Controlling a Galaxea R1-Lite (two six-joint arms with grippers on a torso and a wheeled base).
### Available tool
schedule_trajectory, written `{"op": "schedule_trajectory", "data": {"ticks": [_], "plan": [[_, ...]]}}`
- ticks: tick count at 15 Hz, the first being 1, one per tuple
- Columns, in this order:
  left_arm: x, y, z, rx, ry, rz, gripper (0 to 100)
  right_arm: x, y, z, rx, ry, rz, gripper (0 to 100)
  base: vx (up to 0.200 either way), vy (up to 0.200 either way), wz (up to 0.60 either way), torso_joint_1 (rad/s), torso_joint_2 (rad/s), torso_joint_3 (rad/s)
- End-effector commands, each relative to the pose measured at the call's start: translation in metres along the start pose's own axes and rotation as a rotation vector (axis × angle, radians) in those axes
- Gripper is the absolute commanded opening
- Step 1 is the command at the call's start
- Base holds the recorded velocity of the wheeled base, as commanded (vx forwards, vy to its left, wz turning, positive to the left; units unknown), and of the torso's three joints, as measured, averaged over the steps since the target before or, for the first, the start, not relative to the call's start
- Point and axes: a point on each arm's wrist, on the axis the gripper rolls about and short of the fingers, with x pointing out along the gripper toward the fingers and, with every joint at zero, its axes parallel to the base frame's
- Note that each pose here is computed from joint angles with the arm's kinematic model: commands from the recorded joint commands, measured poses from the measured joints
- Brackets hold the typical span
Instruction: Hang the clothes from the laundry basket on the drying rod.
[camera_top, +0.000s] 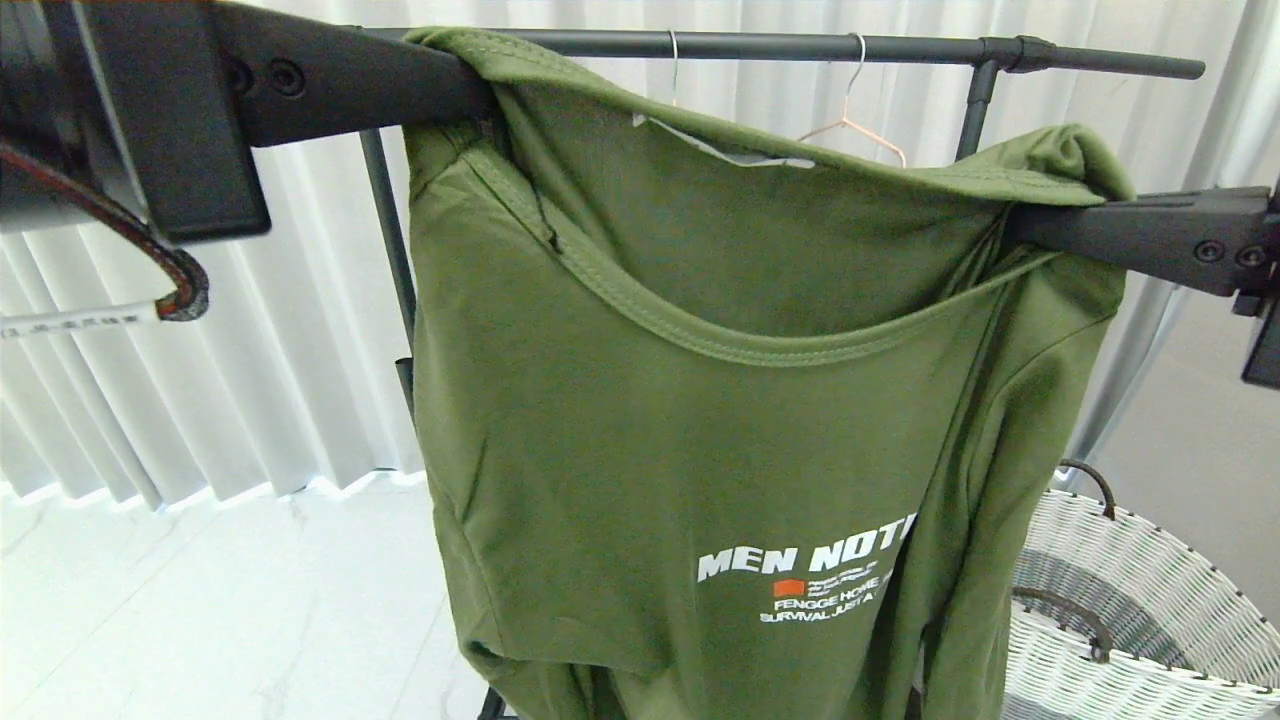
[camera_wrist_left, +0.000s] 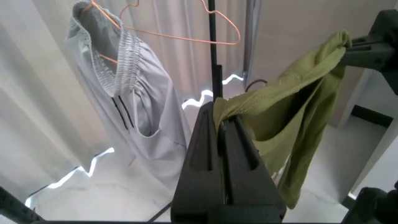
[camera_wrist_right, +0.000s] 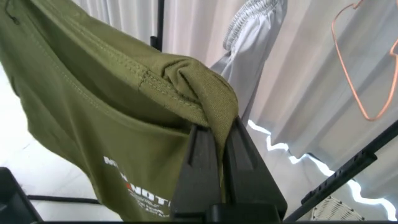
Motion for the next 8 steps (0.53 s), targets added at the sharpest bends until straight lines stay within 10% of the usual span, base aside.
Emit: {"op": "schedule_trajectory", "data": {"ticks": [1, 2, 8], "plan": [[0.001, 0.0, 0.0, 0.002, 0.002, 0.0, 0, 0.0, 0.0, -0.001, -0.001, 0.005, 0.001, 0, 0.0, 0.0, 0.0, 0.0, 0.0, 0.0], [0.001, 0.0, 0.0, 0.002, 0.004, 0.0, 0, 0.0, 0.0, -0.002, 0.0, 0.01, -0.001, 100, 0.0, 0.0, 0.0, 0.0, 0.0, 0.0], [0.004, 0.01, -0.005, -0.001, 0.025, 0.123, 0, -0.03, -0.003, -0.023, -0.008, 0.034, 0.003, 100, 0.0, 0.0, 0.0, 0.0, 0.0, 0.0]]}}
